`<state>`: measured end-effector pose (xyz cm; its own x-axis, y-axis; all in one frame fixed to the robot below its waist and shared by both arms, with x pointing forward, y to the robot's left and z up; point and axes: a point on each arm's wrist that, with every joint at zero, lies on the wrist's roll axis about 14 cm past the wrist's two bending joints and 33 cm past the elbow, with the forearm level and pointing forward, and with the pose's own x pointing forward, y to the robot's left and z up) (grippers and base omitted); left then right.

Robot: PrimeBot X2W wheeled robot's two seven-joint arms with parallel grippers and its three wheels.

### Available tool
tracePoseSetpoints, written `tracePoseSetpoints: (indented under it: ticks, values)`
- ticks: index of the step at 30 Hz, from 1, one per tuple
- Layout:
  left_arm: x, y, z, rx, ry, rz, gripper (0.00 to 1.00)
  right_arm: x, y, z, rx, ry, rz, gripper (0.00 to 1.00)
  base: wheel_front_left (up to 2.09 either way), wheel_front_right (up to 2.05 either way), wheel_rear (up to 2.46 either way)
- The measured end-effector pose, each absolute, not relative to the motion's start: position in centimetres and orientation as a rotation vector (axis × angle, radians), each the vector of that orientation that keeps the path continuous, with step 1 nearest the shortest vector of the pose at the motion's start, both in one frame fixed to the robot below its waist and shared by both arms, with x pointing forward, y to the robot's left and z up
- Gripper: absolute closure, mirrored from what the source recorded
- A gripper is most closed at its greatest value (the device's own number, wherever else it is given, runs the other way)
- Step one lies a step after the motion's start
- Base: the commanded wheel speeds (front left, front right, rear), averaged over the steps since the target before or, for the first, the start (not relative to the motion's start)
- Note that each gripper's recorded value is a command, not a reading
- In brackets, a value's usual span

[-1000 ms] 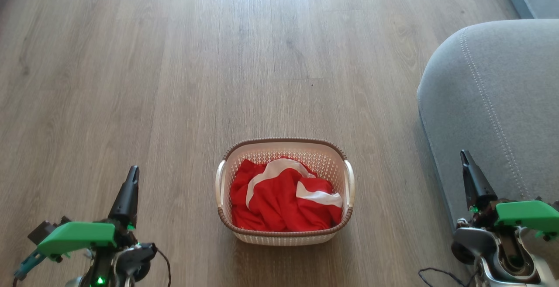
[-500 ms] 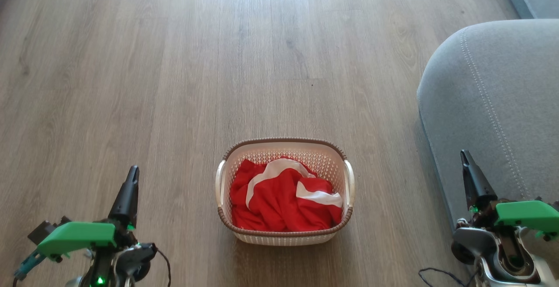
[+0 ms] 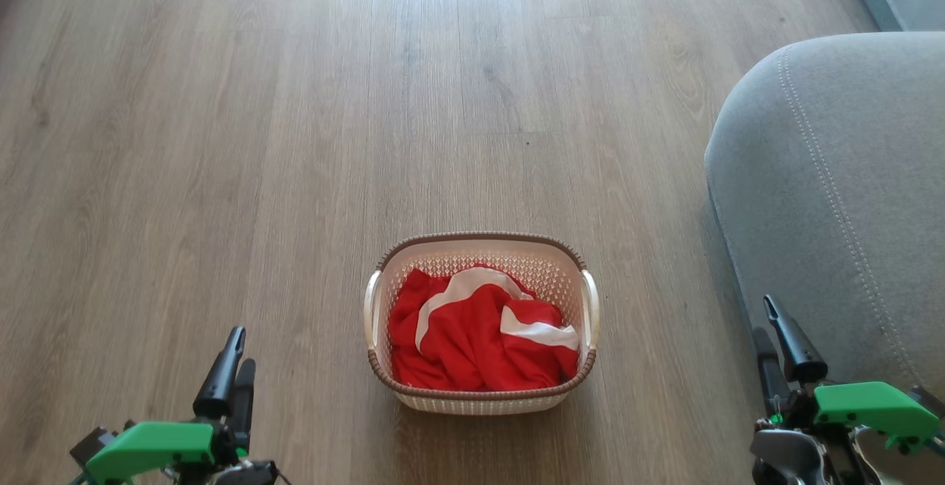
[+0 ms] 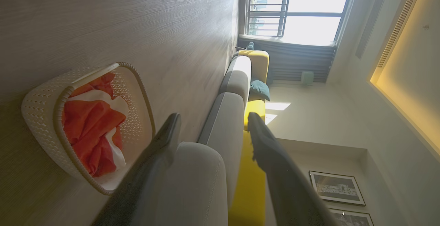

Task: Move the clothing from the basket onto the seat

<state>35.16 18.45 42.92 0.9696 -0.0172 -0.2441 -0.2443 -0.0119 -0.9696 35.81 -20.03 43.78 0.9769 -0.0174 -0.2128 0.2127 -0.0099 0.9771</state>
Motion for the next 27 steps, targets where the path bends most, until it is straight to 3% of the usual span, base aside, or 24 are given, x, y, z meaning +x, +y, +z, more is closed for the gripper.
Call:
tracePoseSetpoints:
  ticks: [27]
  values:
    - [37.1,18.2,44.4,-1.280,0.182,0.125,0.00,38.2,-19.5,45.7,1.294,0.136,-0.115,0.00,0.00,0.00,0.00]
